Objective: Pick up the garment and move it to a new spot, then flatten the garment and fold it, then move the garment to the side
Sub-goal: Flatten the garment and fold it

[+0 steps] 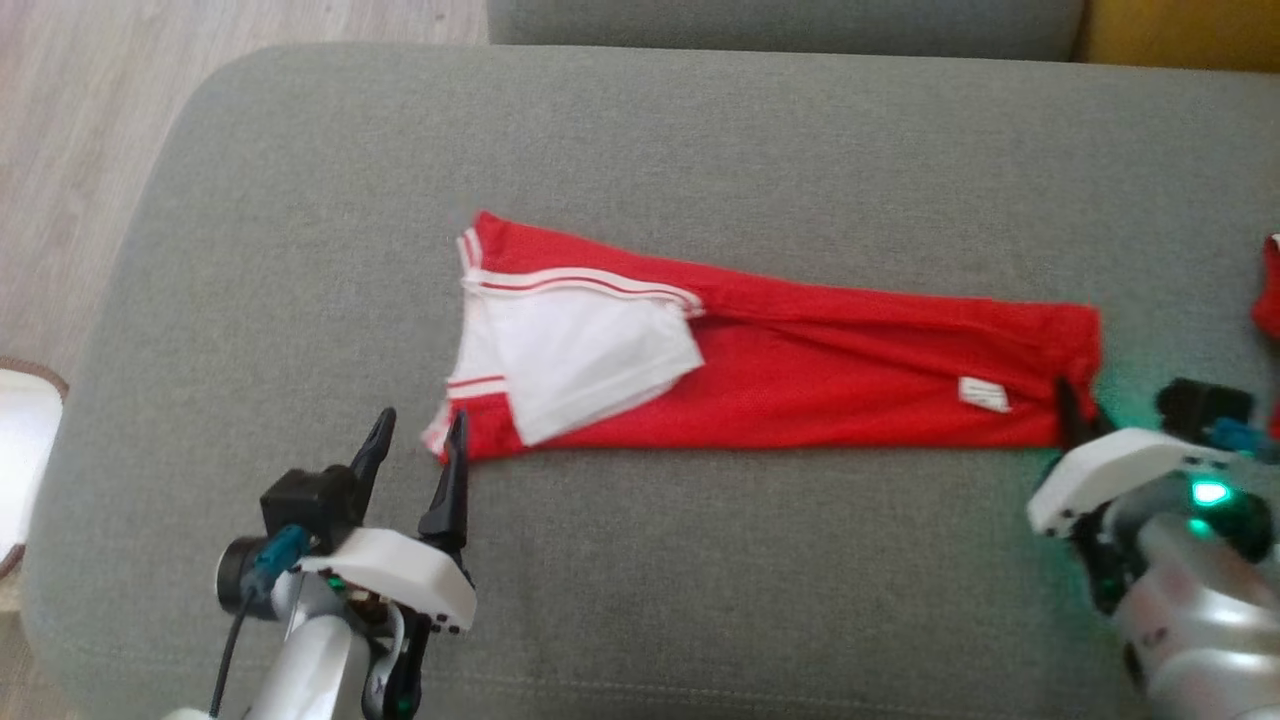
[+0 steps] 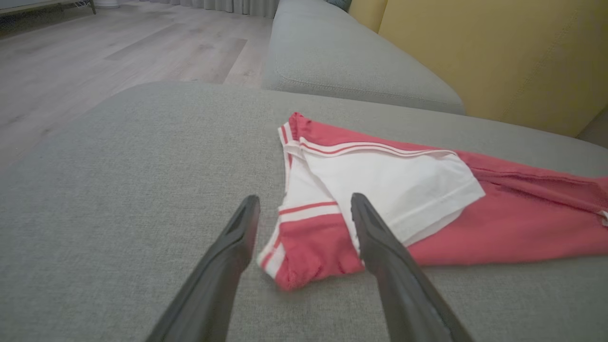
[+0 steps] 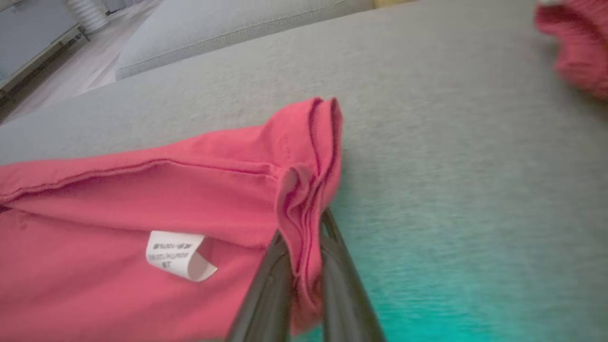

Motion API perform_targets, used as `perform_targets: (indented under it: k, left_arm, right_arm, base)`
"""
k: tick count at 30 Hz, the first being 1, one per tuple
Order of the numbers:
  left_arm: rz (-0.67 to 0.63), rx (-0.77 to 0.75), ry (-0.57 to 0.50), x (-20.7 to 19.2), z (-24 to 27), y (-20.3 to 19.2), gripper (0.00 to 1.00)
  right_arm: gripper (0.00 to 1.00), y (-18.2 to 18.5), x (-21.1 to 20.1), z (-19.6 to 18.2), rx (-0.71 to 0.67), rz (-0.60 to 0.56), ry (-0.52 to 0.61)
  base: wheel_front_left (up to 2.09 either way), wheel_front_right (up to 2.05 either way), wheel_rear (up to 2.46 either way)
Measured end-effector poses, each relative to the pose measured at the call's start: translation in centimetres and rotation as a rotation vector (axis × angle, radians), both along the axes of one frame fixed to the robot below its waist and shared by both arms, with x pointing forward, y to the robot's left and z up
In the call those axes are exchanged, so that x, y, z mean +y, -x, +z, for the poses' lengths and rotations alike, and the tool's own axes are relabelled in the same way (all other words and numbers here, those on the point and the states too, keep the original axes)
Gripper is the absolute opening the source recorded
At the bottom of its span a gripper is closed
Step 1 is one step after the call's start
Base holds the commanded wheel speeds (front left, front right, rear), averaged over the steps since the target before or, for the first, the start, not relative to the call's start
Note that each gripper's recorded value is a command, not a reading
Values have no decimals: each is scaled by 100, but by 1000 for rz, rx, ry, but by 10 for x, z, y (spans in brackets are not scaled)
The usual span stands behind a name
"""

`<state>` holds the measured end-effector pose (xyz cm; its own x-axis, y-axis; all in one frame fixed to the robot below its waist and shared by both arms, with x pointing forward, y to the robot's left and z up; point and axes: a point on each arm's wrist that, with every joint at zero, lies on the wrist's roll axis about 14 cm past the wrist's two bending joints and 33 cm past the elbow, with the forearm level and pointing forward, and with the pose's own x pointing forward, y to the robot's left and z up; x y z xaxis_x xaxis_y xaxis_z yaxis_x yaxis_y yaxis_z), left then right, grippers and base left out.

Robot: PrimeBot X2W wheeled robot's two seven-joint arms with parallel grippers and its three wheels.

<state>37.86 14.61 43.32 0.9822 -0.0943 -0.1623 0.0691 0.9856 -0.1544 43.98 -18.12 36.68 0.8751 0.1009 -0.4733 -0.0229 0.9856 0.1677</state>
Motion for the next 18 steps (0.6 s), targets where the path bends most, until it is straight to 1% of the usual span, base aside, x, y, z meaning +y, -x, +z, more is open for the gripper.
perform_targets:
  k: [2,4,6,7,9,11,15,18]
  left_arm:
    - [1,2,2,0,-1,1,100]
    - [-8,14,8,-2,-5,4,100]
    - [-8,29,25,-5,-8,8,100]
    - [-9,34,34,-6,-10,9,100]
    - [-13,36,41,-8,-10,11,100]
    - [-20,37,46,-11,-10,12,100]
    - [1,43,63,-8,-10,17,100]
    - [13,42,73,-6,-9,22,100]
  right_arm:
    - [0,-2,-19,6,-17,-38,15]
    - [0,-10,-40,21,-66,-79,25]
    - [0,-21,-47,43,-141,-93,21]
    - [0,-26,-43,52,-174,-91,3]
    - [0,-34,-20,68,-231,-56,-41]
    - [0,-38,15,80,-272,-1,-104]
    - [0,-37,90,101,-318,163,-210]
    - [0,-30,134,114,-326,281,-262]
  base:
    - [0,0,0]
    - [0,0,0]
    - [0,0,0]
    - [0,0,0]
    - [0,0,0]
    - [0,0,0]
    - [0,0,0]
    - [0,0,0]
